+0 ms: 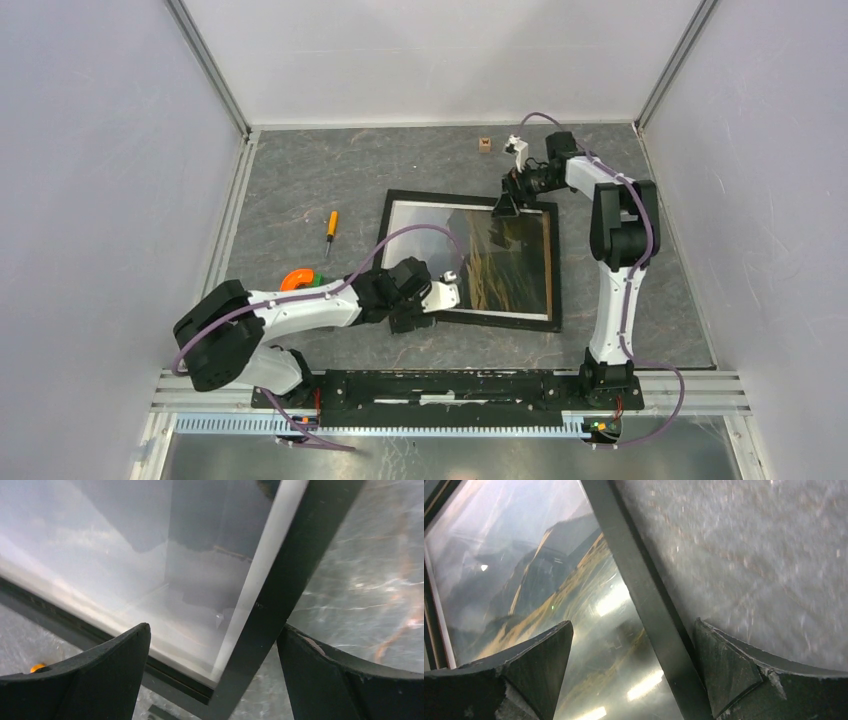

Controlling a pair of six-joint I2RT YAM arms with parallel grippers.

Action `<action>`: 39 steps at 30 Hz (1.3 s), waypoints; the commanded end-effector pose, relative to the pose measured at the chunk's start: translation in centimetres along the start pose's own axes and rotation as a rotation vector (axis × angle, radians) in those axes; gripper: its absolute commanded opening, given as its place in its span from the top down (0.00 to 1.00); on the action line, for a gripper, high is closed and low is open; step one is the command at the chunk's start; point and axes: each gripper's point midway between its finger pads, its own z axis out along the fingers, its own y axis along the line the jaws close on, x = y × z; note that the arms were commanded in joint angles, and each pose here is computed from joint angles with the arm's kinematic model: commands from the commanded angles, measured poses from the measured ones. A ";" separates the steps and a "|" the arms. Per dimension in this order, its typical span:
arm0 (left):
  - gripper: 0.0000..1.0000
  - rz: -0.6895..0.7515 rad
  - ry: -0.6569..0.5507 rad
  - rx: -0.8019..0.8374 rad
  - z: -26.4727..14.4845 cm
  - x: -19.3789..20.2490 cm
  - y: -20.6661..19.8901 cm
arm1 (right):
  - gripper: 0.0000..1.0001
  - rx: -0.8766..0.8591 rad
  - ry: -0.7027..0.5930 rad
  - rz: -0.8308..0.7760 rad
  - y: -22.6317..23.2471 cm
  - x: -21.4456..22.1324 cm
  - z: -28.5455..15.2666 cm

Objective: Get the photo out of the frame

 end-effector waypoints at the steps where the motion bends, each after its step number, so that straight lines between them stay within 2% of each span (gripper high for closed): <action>1: 0.00 0.035 0.037 -0.072 0.8 2.1 3.3 | 0.04 -0.077 0.255 0.302 4.6 10.6 -1.1; 7: 0.00 -0.050 0.091 -0.113 2.6 3.9 7.3 | 0.04 -0.086 0.267 0.373 7.1 14.1 -3.4; 16: 0.00 -0.162 0.092 -0.169 4.2 3.6 12.4 | 0.04 -0.088 0.329 0.372 10.8 18.6 -6.3; 22: 0.00 -0.352 0.044 -0.143 1.4 3.0 14.2 | 0.03 -0.076 0.292 0.372 11.1 17.2 -7.5; 27: 0.00 -0.508 0.031 -0.096 -2.5 2.8 13.2 | 0.02 0.042 0.221 0.324 6.4 12.8 -9.8; 32: 0.00 -0.746 0.013 -0.039 -5.3 2.8 11.9 | 0.02 0.112 0.177 0.283 3.3 9.5 -10.6; 36: 0.00 -1.098 -0.055 0.005 -6.8 2.7 12.4 | 0.02 0.111 0.155 0.284 2.5 8.0 -9.5; 39: 0.00 -1.356 -0.113 0.130 -6.7 2.3 11.4 | 0.02 0.119 0.153 0.256 2.1 7.0 -8.4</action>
